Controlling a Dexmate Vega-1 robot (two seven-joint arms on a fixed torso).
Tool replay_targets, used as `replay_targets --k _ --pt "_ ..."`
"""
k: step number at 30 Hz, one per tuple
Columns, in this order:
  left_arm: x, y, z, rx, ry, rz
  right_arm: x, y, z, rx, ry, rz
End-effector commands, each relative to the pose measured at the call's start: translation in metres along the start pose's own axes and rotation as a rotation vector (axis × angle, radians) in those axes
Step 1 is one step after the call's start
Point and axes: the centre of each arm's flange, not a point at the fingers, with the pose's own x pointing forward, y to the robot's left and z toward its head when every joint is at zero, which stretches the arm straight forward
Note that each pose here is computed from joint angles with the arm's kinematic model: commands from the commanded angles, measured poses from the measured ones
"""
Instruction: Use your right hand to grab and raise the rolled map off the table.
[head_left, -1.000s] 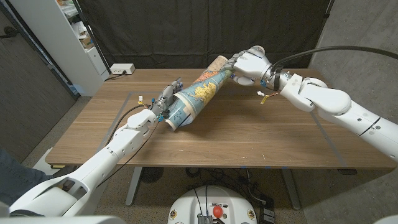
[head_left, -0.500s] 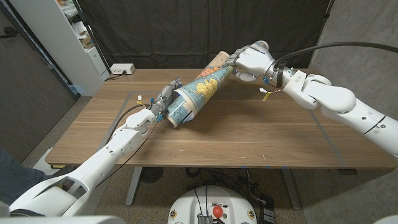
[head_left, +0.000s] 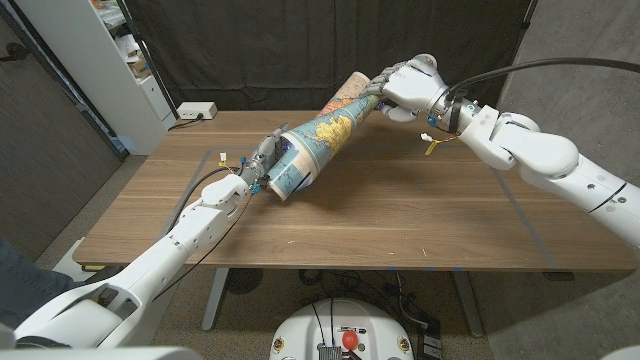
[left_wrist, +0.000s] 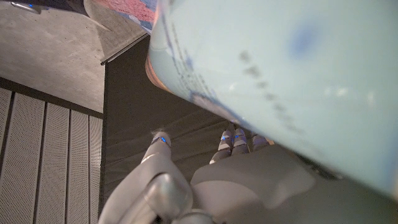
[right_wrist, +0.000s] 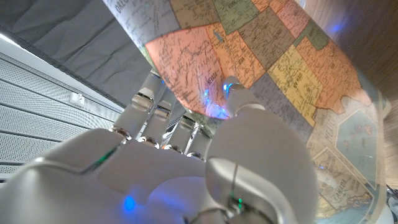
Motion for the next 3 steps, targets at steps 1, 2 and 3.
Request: replay_targets --k 1,2,3 --pt "-0.0016 -0.0006 -0.0009 -0.001 0.003 0.003 0.0025 -0.0044 -0.0020 -0.005 0.013 -0.025" --pt "-0.0018 -0.0006 -0.0010 -0.001 0.004 0.003 0.0025 -0.0041 -0.0016 -0.006 0.015 -0.027" --pt "-0.0019 -0.0004 -0.0010 0.000 0.003 0.002 0.0024 -0.0037 -0.0013 -0.007 0.015 -0.028"
